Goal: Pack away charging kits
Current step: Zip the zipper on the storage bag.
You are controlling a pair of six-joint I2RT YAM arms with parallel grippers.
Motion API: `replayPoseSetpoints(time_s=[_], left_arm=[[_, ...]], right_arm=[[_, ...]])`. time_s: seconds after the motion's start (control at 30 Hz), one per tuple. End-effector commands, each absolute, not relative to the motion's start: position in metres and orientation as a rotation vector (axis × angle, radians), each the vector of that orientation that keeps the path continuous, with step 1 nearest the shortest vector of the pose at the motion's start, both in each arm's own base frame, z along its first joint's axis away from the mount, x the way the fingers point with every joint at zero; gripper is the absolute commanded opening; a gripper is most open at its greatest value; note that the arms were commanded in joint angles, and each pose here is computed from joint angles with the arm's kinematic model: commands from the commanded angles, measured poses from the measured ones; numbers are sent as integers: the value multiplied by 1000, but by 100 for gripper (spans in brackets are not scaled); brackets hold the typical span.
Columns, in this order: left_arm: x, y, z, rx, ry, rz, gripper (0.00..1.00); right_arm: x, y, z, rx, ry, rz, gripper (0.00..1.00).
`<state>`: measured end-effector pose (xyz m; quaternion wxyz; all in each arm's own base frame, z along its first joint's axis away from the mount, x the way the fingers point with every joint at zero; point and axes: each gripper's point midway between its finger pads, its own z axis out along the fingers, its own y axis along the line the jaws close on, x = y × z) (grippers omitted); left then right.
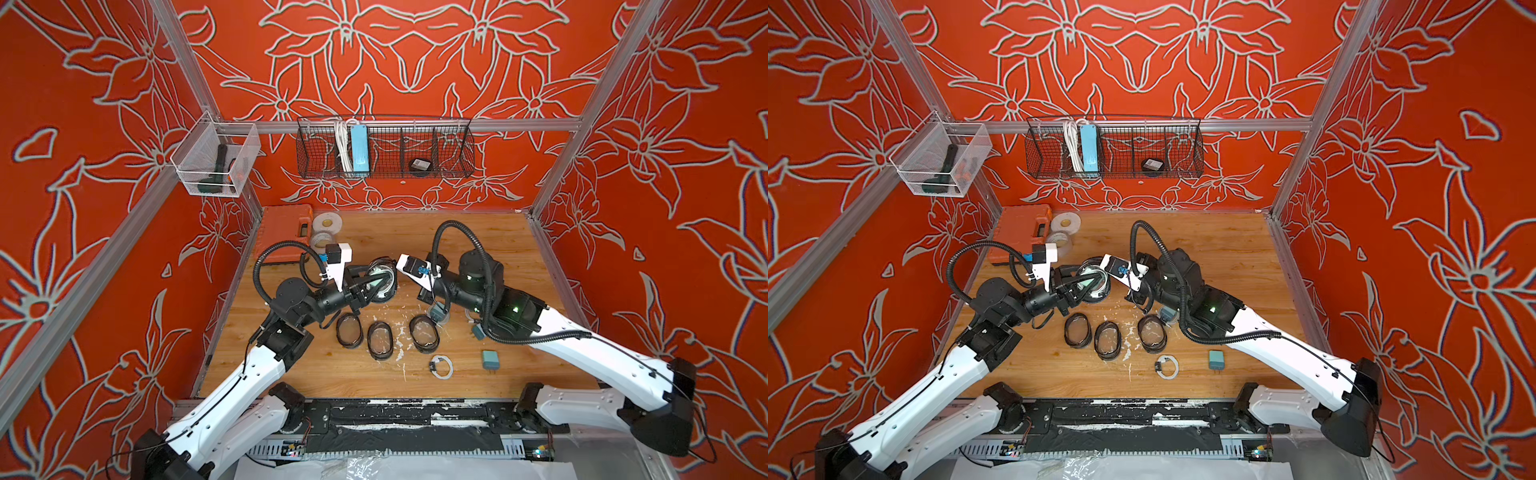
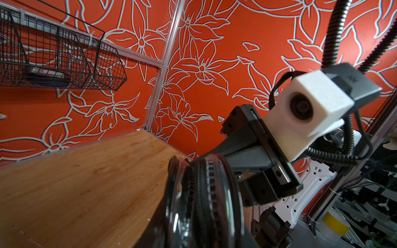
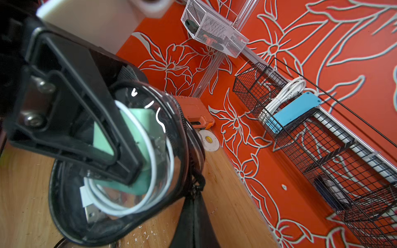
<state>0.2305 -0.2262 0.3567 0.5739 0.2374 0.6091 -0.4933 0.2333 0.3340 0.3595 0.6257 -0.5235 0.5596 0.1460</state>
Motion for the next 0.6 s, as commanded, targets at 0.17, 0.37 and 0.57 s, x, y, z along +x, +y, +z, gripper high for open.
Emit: replayPoseSetpoints(time_s=[0.17, 0.37, 0.57], left_arm=[[214, -243, 332, 659, 1528, -1257, 11], [217, -242, 363, 624, 1439, -1268, 36], [226, -227, 387, 479, 1297, -1258, 80]], right_arm=[[229, 287, 442, -777, 1155, 491, 0], [230, 277, 426, -630, 1206, 617, 0], [235, 276, 425, -540, 1234, 680, 0]])
